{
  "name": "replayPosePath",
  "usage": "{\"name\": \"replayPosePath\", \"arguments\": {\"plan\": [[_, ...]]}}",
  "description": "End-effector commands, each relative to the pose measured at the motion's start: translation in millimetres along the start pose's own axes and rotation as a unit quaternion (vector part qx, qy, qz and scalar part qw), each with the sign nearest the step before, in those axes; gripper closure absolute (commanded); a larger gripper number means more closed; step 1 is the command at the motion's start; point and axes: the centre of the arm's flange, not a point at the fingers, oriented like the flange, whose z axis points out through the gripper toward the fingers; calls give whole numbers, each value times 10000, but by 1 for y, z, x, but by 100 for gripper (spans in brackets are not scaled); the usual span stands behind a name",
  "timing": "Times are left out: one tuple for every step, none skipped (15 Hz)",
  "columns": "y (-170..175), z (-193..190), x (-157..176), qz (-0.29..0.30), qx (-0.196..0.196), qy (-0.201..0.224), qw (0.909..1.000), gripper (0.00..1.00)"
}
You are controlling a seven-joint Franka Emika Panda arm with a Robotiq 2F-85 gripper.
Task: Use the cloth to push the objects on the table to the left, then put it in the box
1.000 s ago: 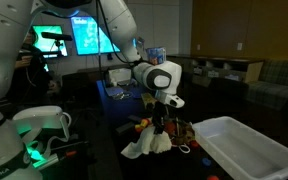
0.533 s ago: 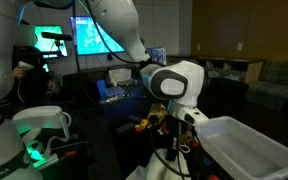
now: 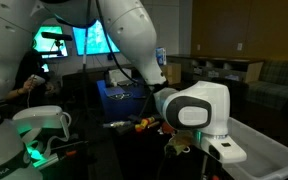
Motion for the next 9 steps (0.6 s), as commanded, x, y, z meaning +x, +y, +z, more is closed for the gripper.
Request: {"name": "replayPosePath", "arguments": {"plan": [[-36, 28, 42, 808, -159, 547, 9951, 85], [-43, 34, 49, 1013, -190, 668, 9924, 86], [-52, 38, 55, 1230, -214, 767, 9892, 85], [-61, 45, 59, 1417, -250, 897, 9855, 86], [-70, 47, 62, 1612, -291, 1003, 9814, 86], [-80, 52, 64, 1762, -311, 1098, 9777, 86], [-86, 52, 64, 1859, -303, 1149, 9754, 85], [-98, 56, 62, 1947, -296, 1194, 9731, 86], [-103, 55, 58, 1984, -271, 1208, 9723, 86]]}}
